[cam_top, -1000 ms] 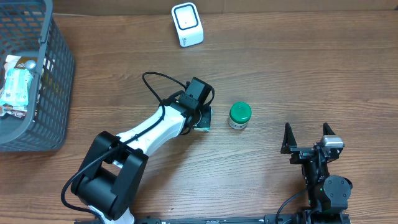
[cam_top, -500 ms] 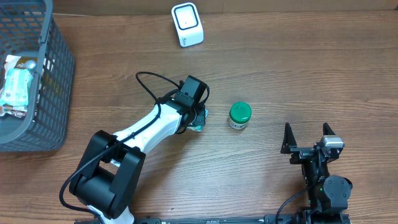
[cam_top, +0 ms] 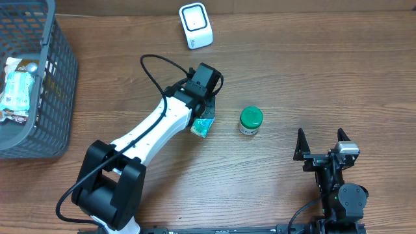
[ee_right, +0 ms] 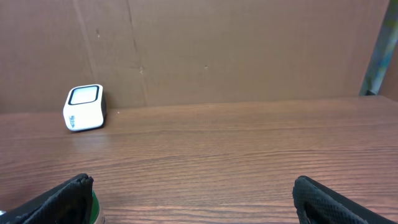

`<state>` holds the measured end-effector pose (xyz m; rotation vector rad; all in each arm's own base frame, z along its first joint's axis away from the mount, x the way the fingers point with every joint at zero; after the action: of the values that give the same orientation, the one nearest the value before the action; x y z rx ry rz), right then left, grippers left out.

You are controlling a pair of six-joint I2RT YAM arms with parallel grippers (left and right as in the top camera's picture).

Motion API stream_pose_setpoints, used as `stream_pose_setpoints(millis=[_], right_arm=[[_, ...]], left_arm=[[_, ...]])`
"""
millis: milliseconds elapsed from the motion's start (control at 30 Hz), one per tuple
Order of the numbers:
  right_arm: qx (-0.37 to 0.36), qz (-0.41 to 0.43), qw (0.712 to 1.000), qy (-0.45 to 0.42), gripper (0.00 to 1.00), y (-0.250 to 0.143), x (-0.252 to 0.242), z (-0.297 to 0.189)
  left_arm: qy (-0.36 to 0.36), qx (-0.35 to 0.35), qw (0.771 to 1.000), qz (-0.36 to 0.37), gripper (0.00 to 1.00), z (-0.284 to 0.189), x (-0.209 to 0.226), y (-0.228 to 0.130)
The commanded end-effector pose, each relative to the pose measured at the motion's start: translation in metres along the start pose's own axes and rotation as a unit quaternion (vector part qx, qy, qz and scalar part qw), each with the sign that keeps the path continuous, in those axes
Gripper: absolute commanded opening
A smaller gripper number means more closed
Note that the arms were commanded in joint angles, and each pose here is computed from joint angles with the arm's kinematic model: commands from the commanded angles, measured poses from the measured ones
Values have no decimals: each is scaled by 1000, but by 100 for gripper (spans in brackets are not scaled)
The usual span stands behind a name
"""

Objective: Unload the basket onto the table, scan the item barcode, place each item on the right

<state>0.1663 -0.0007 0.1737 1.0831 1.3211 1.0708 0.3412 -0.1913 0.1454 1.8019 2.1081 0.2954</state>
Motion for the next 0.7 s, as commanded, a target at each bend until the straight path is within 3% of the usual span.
stream_pose_setpoints(millis=[0,267,400,667], right_arm=[[0,2,1000,-7,100,-2,-1,0],[0,2,1000,-7,100,-2,-1,0],[0,2,1000,-7,100,-2,-1,0],[0,2,1000,-7,100,-2,-1,0]], left_arm=[[-20,-8,994,105,11,-14,-21,-9],[14,-29,987,159,21,-15,-35,-27],[21,-30,986,161,35,-13,-33,-30],[29,-18,987,158,33,-7,-27,-38]])
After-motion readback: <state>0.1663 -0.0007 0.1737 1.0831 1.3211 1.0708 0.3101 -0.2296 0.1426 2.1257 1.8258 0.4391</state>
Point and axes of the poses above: each gripper's point midway between its finger pads, its own z axis out along the fingers, its own x axis along the line the jaws close on, y = z × x, the point moved 8 cm from there along -z, back along the fingers, and after that the axes turned 14 degrees about -z, right-handed, at the moved point
